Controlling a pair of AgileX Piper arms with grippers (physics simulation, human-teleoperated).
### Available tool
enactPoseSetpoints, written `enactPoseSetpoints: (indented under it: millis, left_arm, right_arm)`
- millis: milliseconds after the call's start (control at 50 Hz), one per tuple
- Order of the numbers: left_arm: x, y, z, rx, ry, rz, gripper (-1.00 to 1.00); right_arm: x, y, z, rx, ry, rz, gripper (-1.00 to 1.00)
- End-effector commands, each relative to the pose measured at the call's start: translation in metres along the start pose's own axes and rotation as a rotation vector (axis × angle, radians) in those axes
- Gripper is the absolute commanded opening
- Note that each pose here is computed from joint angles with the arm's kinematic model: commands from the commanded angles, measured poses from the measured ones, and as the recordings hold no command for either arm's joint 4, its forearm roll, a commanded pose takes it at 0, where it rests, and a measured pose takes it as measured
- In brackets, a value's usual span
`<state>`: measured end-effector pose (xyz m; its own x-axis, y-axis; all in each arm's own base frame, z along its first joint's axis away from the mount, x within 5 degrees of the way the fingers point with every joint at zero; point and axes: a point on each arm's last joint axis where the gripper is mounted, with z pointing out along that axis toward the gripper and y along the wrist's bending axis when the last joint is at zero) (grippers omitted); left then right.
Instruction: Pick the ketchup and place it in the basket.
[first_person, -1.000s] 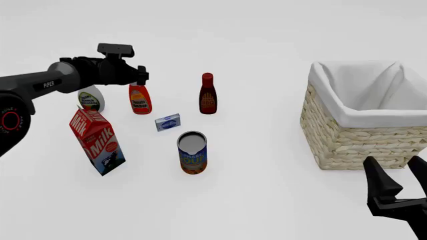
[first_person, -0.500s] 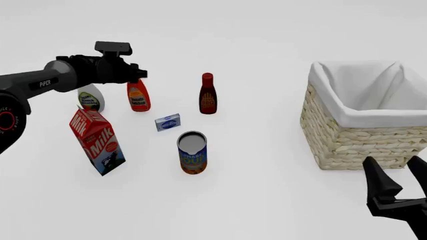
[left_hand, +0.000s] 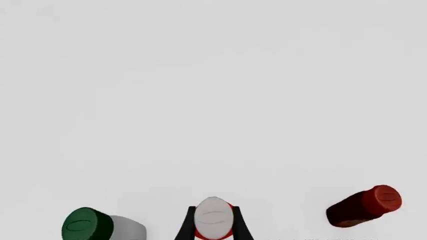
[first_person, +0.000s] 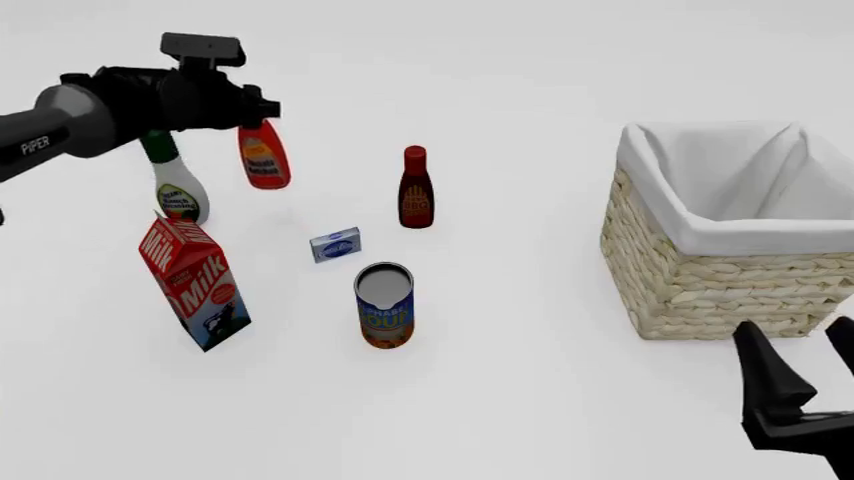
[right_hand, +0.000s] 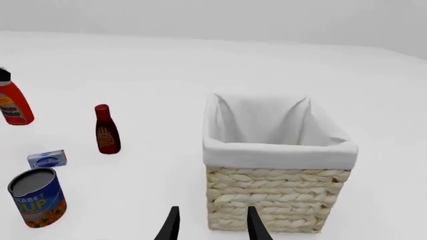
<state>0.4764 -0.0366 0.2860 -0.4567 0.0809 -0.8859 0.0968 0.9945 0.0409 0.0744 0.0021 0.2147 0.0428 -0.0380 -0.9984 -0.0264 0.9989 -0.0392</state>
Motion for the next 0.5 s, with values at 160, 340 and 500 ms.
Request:
enactPoseSetpoints:
  millis: [160,340,500]
  left_arm:
    - [-0.026,-0.005,-0.06,0.009,-0.065,0.035,-1.0]
    - [-0.031,-0.008,-0.1,0.017,-0.083,0.034,-1.0]
    - [-0.034,-0.014,-0.136,0.034,-0.091,0.035,-1.0]
  right_arm:
    - [-0.007,0.0,-0.018,-0.008,-0.074,-0.056,1.0]
    - [-0.011,0.001,-0.019,-0.013,-0.077,-0.045,1.0]
    - [-0.019,0.004,-0.021,-0.088,-0.093,-0.077,1.0]
